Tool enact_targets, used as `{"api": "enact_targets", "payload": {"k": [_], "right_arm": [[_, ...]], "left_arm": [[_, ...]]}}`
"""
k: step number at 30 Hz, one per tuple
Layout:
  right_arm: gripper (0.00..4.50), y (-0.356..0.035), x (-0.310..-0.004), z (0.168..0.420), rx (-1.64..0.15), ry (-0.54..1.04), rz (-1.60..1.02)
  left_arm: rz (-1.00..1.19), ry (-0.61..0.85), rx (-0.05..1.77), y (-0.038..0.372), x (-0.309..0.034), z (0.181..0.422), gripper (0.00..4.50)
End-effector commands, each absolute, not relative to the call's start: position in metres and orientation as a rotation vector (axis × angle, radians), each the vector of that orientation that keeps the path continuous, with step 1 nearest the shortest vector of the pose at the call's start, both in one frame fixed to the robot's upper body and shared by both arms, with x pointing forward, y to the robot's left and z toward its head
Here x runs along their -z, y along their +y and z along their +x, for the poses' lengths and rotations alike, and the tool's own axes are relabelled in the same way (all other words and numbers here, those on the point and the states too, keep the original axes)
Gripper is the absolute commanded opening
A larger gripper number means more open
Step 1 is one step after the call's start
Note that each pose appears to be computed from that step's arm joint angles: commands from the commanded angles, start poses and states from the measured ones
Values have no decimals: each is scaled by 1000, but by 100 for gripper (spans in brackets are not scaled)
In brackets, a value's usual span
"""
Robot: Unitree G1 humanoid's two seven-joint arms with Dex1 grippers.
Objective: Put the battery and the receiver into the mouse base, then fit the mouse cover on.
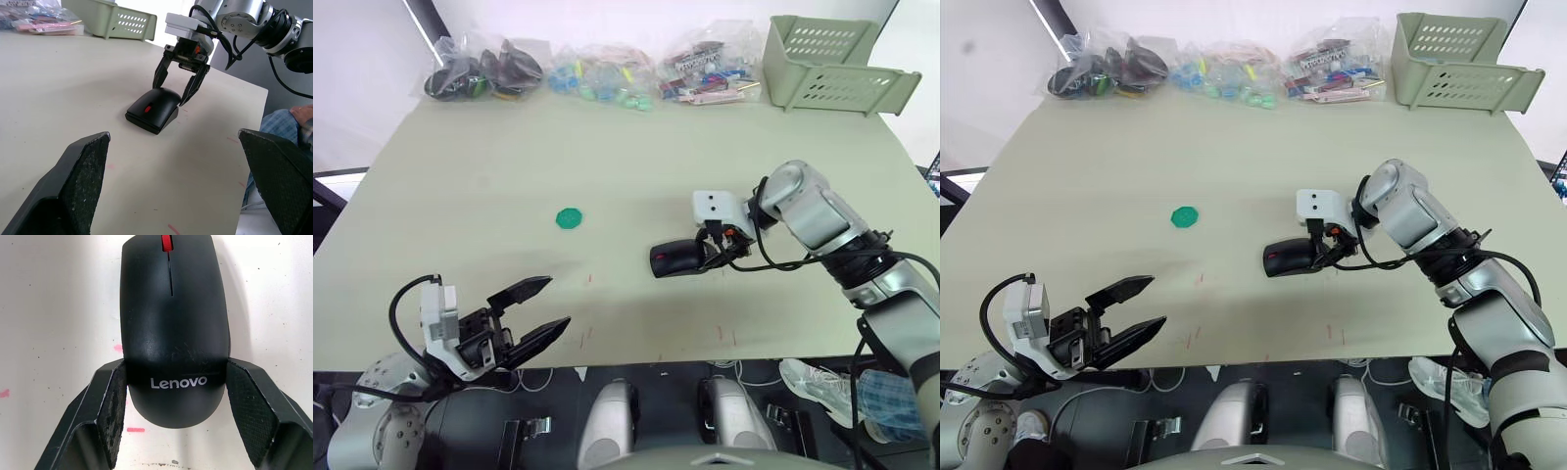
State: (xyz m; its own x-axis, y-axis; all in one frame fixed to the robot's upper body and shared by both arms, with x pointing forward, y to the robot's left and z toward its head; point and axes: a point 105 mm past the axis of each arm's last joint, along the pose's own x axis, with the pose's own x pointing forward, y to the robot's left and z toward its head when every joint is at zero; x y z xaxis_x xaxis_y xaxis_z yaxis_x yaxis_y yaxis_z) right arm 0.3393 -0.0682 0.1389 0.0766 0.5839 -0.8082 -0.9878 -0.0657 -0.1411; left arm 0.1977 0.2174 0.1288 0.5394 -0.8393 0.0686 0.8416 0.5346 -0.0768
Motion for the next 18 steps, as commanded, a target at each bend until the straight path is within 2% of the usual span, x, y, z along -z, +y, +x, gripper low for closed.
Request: {"api": "enact_targets", "payload": {"k": [1, 18], "right_arm": [[282, -58, -152, 336, -1465, 542, -925], [282, -55, -162, 338, -1462, 491, -982]], "left_arm": [[-81, -49, 1021, 213, -134, 195, 450], [-80, -48, 1016, 214, -132, 195, 450]]}}
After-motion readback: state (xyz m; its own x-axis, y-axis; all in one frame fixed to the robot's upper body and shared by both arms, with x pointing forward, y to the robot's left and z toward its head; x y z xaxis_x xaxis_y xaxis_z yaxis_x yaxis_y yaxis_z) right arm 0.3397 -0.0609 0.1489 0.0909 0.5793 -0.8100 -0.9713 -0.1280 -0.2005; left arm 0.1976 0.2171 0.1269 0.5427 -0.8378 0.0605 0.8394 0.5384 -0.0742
